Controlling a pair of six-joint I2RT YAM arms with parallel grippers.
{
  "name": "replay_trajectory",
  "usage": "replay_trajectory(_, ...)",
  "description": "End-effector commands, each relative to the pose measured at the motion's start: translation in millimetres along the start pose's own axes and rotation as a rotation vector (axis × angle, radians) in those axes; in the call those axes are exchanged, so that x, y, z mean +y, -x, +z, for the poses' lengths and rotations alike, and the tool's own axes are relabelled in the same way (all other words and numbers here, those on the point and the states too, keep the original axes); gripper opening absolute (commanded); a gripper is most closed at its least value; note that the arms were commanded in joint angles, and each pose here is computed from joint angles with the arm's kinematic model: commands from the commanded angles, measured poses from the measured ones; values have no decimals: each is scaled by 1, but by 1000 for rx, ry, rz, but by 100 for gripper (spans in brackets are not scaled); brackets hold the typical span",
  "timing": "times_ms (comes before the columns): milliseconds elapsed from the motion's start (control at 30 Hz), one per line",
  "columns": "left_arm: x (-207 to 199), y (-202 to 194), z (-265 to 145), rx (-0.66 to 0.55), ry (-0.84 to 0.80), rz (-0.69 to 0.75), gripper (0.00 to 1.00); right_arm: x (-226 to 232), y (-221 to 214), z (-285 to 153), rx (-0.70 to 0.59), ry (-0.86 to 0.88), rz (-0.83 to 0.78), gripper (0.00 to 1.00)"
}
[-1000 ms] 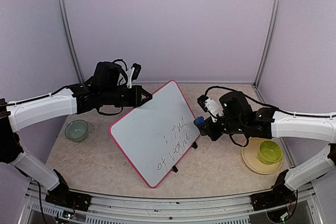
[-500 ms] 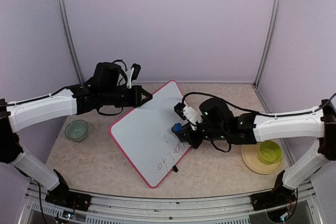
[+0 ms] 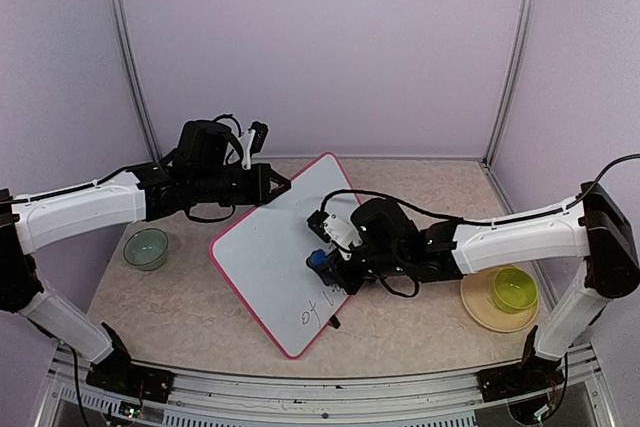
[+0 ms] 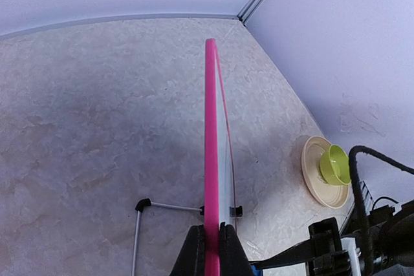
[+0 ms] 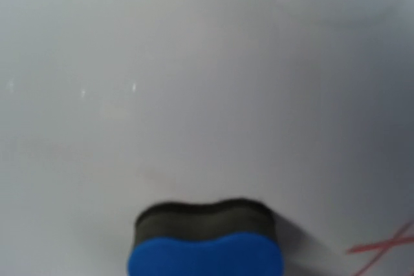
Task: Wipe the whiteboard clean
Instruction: Erase the whiteboard at the center of the board.
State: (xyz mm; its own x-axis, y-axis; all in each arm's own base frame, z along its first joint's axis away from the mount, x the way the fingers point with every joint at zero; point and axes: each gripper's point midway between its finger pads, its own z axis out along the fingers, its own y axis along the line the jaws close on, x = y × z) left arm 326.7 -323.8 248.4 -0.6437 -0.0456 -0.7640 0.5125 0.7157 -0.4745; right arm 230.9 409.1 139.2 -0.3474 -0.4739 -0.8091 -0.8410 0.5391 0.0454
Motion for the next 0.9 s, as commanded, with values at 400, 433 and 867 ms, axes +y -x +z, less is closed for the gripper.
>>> replay_trajectory(400, 11, -30, 7, 85, 73, -12, 0, 13, -54, 8, 100, 27, 32, 0)
replay_trajectory(433, 12, -31, 7, 88, 75, -11, 0, 13, -43, 9, 81, 23, 23, 0)
replay_trajectory(867, 16, -37, 9, 94, 90, -19, 0, -2, 36, 10, -39, -28, -29, 0)
